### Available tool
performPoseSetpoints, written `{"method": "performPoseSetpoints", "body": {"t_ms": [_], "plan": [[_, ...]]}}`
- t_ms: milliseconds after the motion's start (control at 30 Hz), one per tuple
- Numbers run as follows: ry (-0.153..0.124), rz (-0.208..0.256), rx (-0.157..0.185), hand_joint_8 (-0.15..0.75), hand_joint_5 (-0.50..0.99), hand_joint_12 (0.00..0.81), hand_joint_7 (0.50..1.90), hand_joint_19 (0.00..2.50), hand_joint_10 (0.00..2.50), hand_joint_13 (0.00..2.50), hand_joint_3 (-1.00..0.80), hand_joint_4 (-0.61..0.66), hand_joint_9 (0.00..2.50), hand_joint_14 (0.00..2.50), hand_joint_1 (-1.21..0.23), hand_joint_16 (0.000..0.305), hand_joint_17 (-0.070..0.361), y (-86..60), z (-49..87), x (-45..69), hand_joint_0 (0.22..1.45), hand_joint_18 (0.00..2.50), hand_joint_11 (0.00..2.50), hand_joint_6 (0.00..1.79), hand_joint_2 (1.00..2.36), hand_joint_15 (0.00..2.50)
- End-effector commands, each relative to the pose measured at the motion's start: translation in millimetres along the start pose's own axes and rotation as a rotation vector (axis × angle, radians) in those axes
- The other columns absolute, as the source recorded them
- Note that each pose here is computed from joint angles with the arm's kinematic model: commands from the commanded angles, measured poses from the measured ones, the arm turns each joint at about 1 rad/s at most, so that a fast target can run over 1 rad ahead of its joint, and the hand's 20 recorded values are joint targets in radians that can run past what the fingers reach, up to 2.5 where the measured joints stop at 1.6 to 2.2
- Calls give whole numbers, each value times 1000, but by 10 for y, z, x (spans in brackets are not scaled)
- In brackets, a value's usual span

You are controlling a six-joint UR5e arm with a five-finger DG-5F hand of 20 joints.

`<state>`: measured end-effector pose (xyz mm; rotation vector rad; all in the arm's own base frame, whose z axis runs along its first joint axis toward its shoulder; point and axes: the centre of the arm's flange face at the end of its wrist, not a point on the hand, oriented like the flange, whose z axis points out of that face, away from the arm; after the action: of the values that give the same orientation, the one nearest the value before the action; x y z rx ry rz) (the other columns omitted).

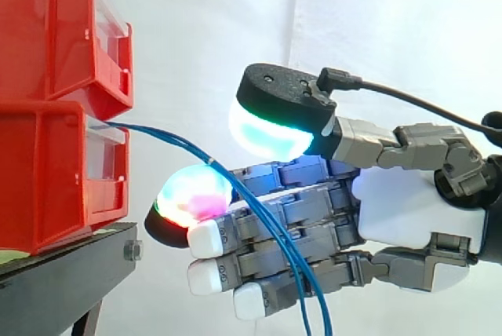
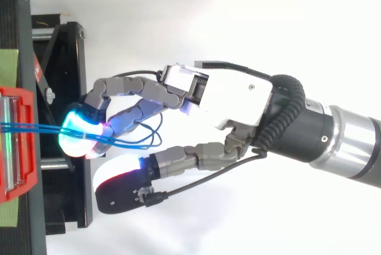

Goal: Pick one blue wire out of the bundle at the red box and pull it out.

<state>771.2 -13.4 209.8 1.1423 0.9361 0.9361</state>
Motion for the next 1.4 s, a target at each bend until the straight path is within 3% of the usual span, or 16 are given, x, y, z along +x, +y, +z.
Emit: {"method": "performPoseSetpoints", "body": {"t_ms": [0, 100, 267, 867, 1000, 1367], "plan": [[-6, -10, -1, 363, -117, 457, 1262, 505, 9, 769, -318, 276, 758, 11, -712, 60, 136, -4, 3, -8, 613, 767, 333, 500, 1014, 352], [-16, -10, -2, 361, -117, 457, 1259, 507, 9, 772, -344, 275, 759, 11, -712, 60, 136, 0, 12, -25, 609, 767, 335, 500, 1012, 356], [-21, -11, 10, 364, -116, 458, 1262, 514, 11, 774, -339, 282, 767, 13, -712, 60, 136, -155, 39, -43, 603, 771, 340, 500, 1013, 353], [-33, 3, 3, 366, -149, 458, 1097, 513, 9, 790, -290, 253, 778, 11, -706, 60, 136, -92, 90, -74, 617, 790, 360, 662, 1016, 357], [-33, 4, 2, 368, -177, 460, 972, 500, 10, 793, -212, 245, 778, 11, -713, 61, 136, -92, 95, -83, 619, 796, 379, 762, 1019, 352], [-31, 6, -3, 375, -202, 460, 918, 507, 10, 799, -106, 244, 777, 11, -706, 61, 137, -67, 112, -76, 617, 804, 412, 838, 1023, 359]]}}
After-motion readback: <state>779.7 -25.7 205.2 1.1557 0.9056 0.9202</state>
